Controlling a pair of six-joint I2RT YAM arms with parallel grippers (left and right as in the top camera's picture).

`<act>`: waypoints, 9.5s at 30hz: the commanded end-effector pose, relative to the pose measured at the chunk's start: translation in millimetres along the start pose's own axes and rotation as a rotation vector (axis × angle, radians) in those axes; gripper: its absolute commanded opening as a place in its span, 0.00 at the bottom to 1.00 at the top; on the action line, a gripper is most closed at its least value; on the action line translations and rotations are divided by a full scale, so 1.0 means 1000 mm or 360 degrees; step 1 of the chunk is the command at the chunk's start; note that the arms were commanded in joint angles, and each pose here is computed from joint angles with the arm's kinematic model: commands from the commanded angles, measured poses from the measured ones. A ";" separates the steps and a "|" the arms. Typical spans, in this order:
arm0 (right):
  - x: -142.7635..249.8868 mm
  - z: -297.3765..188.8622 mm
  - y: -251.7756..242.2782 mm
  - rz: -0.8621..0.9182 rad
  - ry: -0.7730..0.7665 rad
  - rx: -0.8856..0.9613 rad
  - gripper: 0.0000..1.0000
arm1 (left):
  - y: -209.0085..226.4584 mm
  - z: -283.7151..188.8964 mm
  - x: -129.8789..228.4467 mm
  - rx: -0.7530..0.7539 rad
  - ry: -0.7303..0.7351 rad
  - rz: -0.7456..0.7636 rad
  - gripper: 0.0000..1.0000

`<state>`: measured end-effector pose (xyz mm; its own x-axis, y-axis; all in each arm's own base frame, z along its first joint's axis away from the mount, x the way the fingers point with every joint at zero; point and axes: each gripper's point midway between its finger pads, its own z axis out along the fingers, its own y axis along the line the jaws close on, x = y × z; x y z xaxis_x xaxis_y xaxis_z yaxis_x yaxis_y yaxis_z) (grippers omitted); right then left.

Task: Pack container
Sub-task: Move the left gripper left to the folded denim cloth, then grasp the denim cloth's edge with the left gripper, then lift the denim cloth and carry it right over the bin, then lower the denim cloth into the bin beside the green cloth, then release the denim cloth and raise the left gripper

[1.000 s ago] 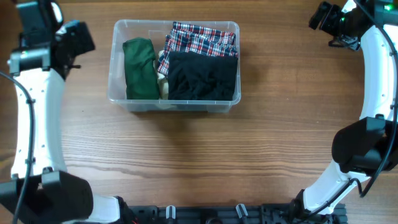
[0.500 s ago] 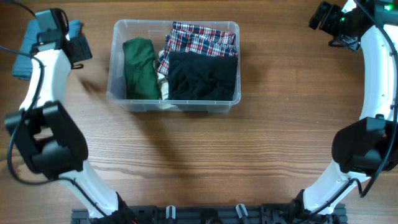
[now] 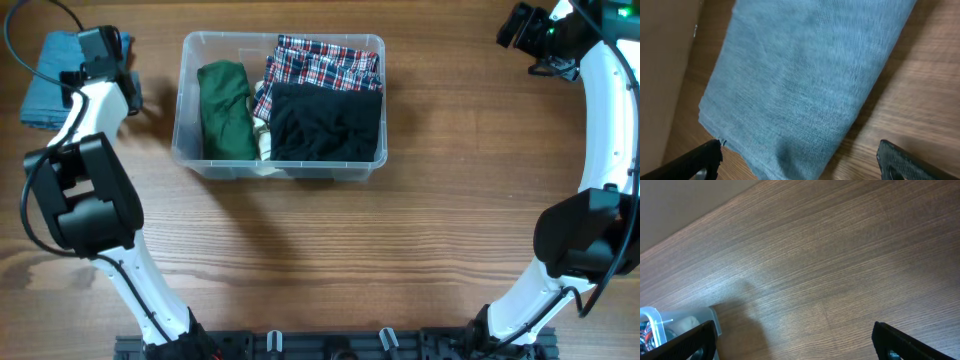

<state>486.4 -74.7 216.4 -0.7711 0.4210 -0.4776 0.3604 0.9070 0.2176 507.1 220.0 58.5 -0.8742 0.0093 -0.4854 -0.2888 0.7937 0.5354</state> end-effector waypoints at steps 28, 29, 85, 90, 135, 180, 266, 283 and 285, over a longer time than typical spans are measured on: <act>0.001 0.003 0.000 0.0017 0.0006 0.0014 1.00 | -0.043 0.093 0.058 -0.0263 0.0165 0.0583 0.98; 0.001 0.003 0.000 0.0016 0.0006 0.0014 1.00 | -0.043 0.095 0.058 -0.0280 0.0160 0.0574 0.98; 0.001 0.003 0.000 0.0016 0.0006 0.0014 1.00 | -0.052 0.138 0.108 -0.0092 0.0277 0.0900 1.00; 0.001 0.003 0.000 0.0017 0.0006 0.0014 1.00 | -0.061 0.148 0.127 -0.0067 0.0324 0.0923 0.94; 0.001 0.003 0.000 0.0016 0.0007 0.0014 1.00 | 0.030 -0.046 -0.078 -0.0916 -0.0353 0.0056 0.04; 0.001 0.003 0.000 0.0016 0.0006 0.0014 1.00 | -0.024 -0.306 -0.118 0.0686 -0.0796 -0.0635 0.04; 0.001 0.003 0.000 0.0017 0.0007 0.0014 1.00 | -0.117 -0.298 -0.001 0.1860 0.0393 -0.0716 0.04; 0.001 0.003 0.000 0.0016 0.0006 0.0014 1.00 | -0.110 -0.271 0.006 0.1635 0.0368 -0.0654 0.38; 0.001 0.003 0.000 0.0016 0.0006 0.0014 1.00 | -0.110 -0.271 0.004 0.1637 0.0356 -0.0655 0.32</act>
<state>486.5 -74.7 216.4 -0.7710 0.4210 -0.4779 0.3604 0.9071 0.2177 422.4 -40.7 185.3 -0.8758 -0.3984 -0.2725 -0.2056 0.8187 -0.5361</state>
